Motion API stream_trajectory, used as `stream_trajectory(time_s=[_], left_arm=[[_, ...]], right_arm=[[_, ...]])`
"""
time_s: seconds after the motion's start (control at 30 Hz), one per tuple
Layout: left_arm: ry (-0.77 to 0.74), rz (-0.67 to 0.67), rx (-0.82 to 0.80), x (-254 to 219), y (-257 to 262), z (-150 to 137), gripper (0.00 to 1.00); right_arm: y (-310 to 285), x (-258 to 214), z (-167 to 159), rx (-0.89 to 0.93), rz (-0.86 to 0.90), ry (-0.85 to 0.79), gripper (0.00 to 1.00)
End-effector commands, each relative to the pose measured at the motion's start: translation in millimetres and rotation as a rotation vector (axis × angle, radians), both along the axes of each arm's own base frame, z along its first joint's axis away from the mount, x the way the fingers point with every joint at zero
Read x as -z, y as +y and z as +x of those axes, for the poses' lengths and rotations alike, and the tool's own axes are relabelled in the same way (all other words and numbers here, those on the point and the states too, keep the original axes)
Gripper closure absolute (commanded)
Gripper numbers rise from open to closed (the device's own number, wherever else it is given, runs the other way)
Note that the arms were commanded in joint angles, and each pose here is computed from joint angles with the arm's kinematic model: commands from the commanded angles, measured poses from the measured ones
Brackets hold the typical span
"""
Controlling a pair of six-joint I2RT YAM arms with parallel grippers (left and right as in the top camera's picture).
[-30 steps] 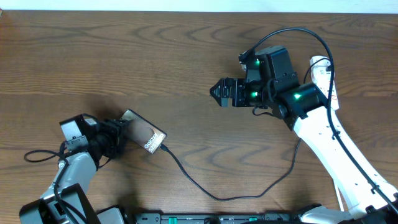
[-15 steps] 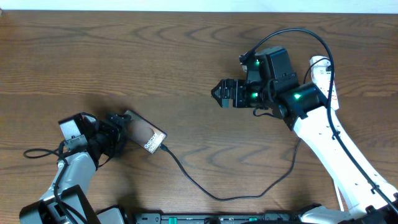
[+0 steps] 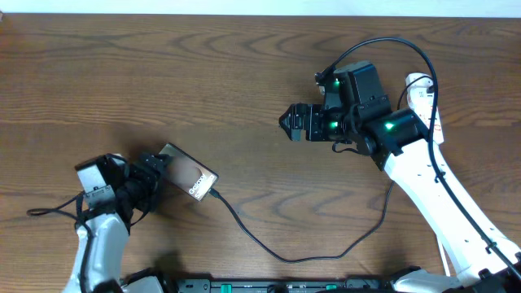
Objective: Plug charger to phone and switch on socket
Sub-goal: 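Release the phone and raise the left gripper above it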
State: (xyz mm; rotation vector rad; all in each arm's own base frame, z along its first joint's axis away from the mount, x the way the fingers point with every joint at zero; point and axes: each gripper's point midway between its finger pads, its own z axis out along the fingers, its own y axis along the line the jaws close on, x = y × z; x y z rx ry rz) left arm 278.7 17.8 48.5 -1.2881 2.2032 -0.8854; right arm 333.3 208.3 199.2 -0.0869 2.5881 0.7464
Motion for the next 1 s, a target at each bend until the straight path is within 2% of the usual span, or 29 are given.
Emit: stream_trajectory(time_s=[0.0,0.2,0.47,0.67,0.87,0.97], left_arm=[[-0.118,0.088,0.06,-25.7,0.6,5.2,0.1],[-0.35,0.181,0.197,-83.7,-11.1,14.8,0.1],[-0.46,0.308,0.349,-140.0,-32.0,32.1,0.1],[-0.343,0.509,0.429,-161.5,-34.1,38.4,0.1],[-0.056,0.815,0.394,-170.6,-4.1,32.3,0.09],[0.033,0.917,0.392,-175.1,2.6,29.2,0.09]], right_arm=[[-0.4,-12.5,2.0,-0.012,-0.005,-0.046,0.01],[-1.8,-12.2,3.1,-0.005,-0.013,-0.049,0.01],[-1.9,-12.1,3.1,-0.005,-0.013,-0.049,0.01],[-2.6,-11.3,2.5,-0.009,-0.02,-0.049,0.01],[-4.3,-10.9,3.5,-0.005,-0.029,-0.054,0.01],[-5.4,-9.9,3.3,-0.002,-0.035,-0.052,0.01]])
